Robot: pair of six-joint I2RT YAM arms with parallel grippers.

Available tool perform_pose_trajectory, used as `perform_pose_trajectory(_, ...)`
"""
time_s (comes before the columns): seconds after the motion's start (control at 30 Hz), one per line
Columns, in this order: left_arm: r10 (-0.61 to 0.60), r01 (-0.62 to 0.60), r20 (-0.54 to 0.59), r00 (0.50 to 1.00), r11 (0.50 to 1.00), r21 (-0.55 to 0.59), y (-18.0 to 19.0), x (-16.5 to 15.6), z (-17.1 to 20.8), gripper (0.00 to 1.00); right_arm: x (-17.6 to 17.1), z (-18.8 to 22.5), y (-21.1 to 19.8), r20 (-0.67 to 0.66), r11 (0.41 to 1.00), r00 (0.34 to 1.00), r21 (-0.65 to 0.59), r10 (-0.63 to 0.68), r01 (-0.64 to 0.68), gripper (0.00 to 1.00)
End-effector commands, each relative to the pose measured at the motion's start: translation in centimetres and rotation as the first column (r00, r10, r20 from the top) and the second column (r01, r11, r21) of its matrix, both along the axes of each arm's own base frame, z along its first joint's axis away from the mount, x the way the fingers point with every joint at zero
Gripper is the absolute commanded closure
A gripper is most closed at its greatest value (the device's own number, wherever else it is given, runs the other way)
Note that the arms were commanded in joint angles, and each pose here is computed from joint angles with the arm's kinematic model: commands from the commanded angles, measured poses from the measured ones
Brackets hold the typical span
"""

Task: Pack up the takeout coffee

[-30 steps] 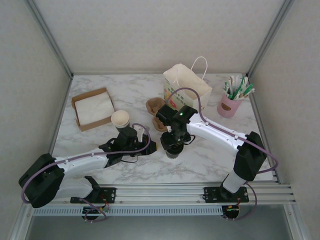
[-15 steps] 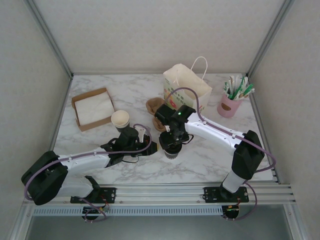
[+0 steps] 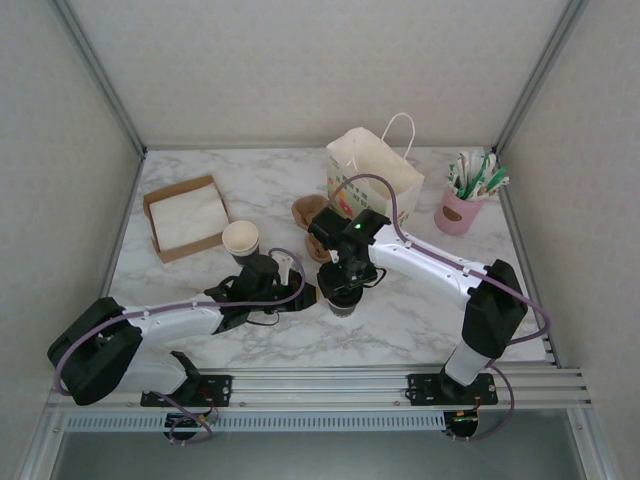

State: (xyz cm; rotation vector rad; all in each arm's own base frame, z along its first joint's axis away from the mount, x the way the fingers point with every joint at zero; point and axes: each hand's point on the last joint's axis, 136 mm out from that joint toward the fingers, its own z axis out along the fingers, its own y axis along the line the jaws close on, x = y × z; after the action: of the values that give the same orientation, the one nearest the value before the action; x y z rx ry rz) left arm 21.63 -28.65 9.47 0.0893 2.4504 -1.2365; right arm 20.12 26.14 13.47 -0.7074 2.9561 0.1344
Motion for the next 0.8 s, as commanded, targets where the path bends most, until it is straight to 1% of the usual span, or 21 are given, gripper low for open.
perform_pose_trajectory(0.0, -0.031, 0.032, 0.011, 0.999, 0.998, -0.047, -0.97, -0.32, 0.67, 0.76, 0.01, 0.5, 0.31, -0.004, 1.0, 1.0, 0.009, -0.007, 0.007, 0.3)
perform_pose_trajectory(0.33, -0.039, 0.038, -0.008, 0.999, 0.997, -0.067, -1.56, -0.28, 0.26, 0.75, 0.06, 0.71, -0.46, 0.011, 1.0, 1.0, -0.013, -0.024, 0.024, 0.3)
perform_pose_trajectory(0.5, -0.039, 0.039, -0.009, 0.999, 0.997, -0.063, -1.63, -0.25, 0.12, 0.75, -0.23, 0.86, -0.09, 0.0, 1.0, 1.0, 0.014, -0.023, 0.023, 0.3)
perform_pose_trajectory(0.77, -0.035, 0.034, -0.013, 0.999, 0.997, -0.062, -1.63, -0.15, -0.06, 0.75, -0.21, 1.02, 0.06, 0.004, 0.999, 1.0, 0.026, -0.024, 0.023, 0.3)
